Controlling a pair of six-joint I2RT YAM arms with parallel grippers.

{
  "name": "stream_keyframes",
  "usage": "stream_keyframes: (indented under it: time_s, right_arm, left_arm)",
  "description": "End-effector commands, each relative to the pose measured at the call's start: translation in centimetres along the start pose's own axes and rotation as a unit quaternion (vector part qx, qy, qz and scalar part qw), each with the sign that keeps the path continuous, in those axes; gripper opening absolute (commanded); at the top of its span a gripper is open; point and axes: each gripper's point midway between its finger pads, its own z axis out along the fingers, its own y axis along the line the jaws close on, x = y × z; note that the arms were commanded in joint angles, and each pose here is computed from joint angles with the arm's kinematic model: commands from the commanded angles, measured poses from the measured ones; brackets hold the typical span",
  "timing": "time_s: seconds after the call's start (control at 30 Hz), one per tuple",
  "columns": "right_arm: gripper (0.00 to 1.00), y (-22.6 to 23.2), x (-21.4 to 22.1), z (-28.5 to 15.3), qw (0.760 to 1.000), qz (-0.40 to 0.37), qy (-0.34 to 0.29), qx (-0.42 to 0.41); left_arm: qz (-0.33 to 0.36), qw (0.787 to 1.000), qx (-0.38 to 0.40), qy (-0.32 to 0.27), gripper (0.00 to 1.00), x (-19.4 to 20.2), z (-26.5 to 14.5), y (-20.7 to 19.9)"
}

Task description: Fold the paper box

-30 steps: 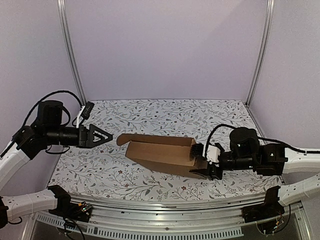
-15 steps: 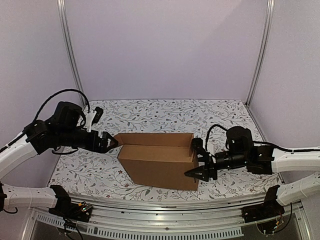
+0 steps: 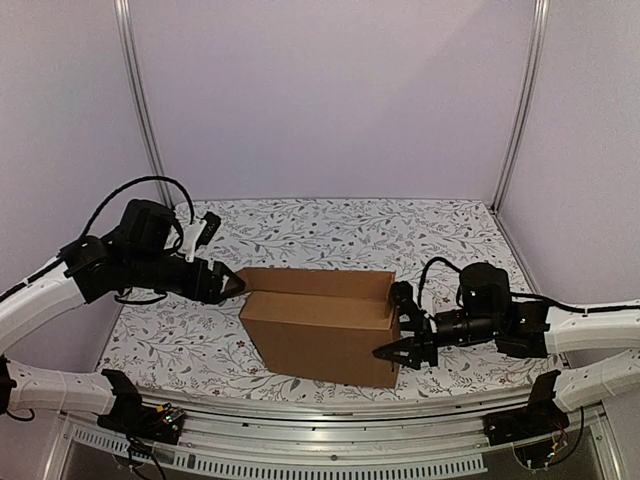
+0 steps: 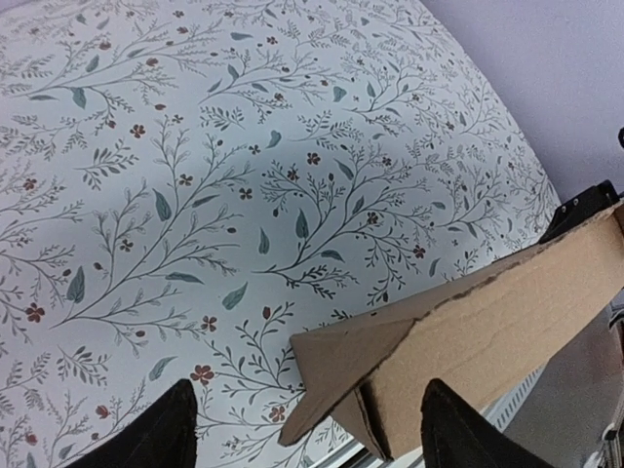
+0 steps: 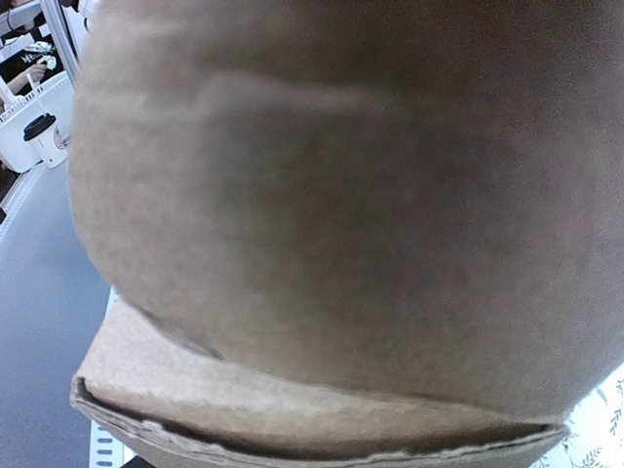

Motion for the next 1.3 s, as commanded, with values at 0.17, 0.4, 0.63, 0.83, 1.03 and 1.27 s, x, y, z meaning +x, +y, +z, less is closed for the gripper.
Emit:
stream_keyframes:
  time_s: [0.17,0.4,0.63,0.83,1.03,1.27]
  right_arm:
    - [0.30,-0.2,-1.3,-0.3,0.999,-0.002,-0.031,0.006]
    - [0.29,-0.2,-1.2,-0.2,1.000,-0.003,-0.030,0.006]
    - [0.28,-0.5,-0.9,0.1,1.000,-0.005,-0.024,0.011]
    - [0.22,-1.1,-0.5,0.2,0.999,-0.011,-0.018,0.028]
    - [0.20,-1.3,-0.2,0.4,0.999,-0.021,-0.014,0.039]
    - [0.20,-1.3,0.6,0.7,0.999,-0.025,-0.004,0.044]
  left_arm:
    - [0.012,0.999,0.044,-0.004,0.55,-0.8,-0.1,-2.1]
    - [0.013,0.999,0.051,-0.002,0.32,-1.0,-0.1,-2.5]
    - [0.014,0.998,0.062,-0.003,0.26,-1.5,-0.2,-3.3]
    - [0.010,0.997,0.076,0.009,0.21,-1.4,0.4,-4.2]
    - [0.008,0.997,0.077,0.022,0.16,-1.1,1.0,-4.8]
    - [0.016,0.997,0.068,0.029,0.13,-0.8,1.7,-4.9]
